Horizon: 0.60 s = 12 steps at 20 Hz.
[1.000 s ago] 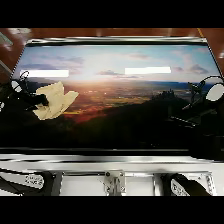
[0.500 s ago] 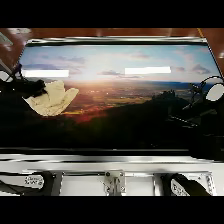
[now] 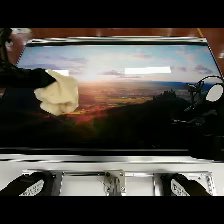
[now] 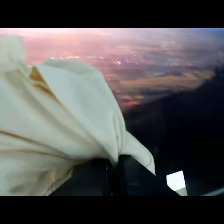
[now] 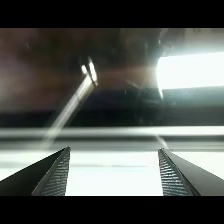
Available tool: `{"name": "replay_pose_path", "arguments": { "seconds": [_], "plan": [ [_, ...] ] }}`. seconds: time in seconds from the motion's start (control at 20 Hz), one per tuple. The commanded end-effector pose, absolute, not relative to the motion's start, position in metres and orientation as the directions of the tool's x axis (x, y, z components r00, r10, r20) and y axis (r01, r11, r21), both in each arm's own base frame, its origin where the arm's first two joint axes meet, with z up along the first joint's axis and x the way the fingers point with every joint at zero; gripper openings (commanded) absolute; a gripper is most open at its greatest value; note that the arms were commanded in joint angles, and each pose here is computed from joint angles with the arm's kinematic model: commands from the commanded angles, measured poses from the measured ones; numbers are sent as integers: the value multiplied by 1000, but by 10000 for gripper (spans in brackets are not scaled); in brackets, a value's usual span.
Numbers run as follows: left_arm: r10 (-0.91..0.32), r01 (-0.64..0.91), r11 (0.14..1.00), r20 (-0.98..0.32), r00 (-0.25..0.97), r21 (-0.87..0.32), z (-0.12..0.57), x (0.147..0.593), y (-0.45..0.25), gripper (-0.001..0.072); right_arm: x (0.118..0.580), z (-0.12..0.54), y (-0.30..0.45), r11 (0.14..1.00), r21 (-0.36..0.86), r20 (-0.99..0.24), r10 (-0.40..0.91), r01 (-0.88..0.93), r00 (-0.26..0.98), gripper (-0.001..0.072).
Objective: Fold the shirts.
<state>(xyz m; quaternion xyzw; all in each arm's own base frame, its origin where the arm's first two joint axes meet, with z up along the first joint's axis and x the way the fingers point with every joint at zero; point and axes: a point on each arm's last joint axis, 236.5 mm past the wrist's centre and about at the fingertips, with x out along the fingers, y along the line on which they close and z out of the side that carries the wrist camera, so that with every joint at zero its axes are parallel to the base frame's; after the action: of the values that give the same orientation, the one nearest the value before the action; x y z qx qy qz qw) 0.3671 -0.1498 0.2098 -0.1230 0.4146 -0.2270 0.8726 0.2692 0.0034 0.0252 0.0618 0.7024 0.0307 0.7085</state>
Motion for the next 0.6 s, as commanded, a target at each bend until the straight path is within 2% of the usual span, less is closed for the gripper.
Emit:
{"name": "replay_pose_path", "arguments": {
  "seconds": [0.0,0.15,0.35,0.4,0.45,0.55],
  "plan": [
    [-632,451,768,-651,420,-455,208,309,-238,32,241,26,-3,993,109,-989,103,-53,-106,664],
    [-713,507,688,-616,336,-520,171,289,-325,32,219,29,-6,993,103,-976,90,-58,-198,664],
    [-765,536,609,-611,202,-584,102,253,-433,39,219,32,-6,993,101,-979,90,-56,-185,664],
    [-755,535,613,-631,178,-582,81,247,-446,289,219,32,-6,994,99,-979,87,-56,-186,664],
    [-735,511,631,-661,153,-584,64,246,-448,686,219,32,-6,993,101,-979,89,-55,-184,664],
    [-660,460,690,-747,84,-558,44,254,-415,707,222,31,-7,994,97,-981,86,-56,-172,664]
  ]
}}
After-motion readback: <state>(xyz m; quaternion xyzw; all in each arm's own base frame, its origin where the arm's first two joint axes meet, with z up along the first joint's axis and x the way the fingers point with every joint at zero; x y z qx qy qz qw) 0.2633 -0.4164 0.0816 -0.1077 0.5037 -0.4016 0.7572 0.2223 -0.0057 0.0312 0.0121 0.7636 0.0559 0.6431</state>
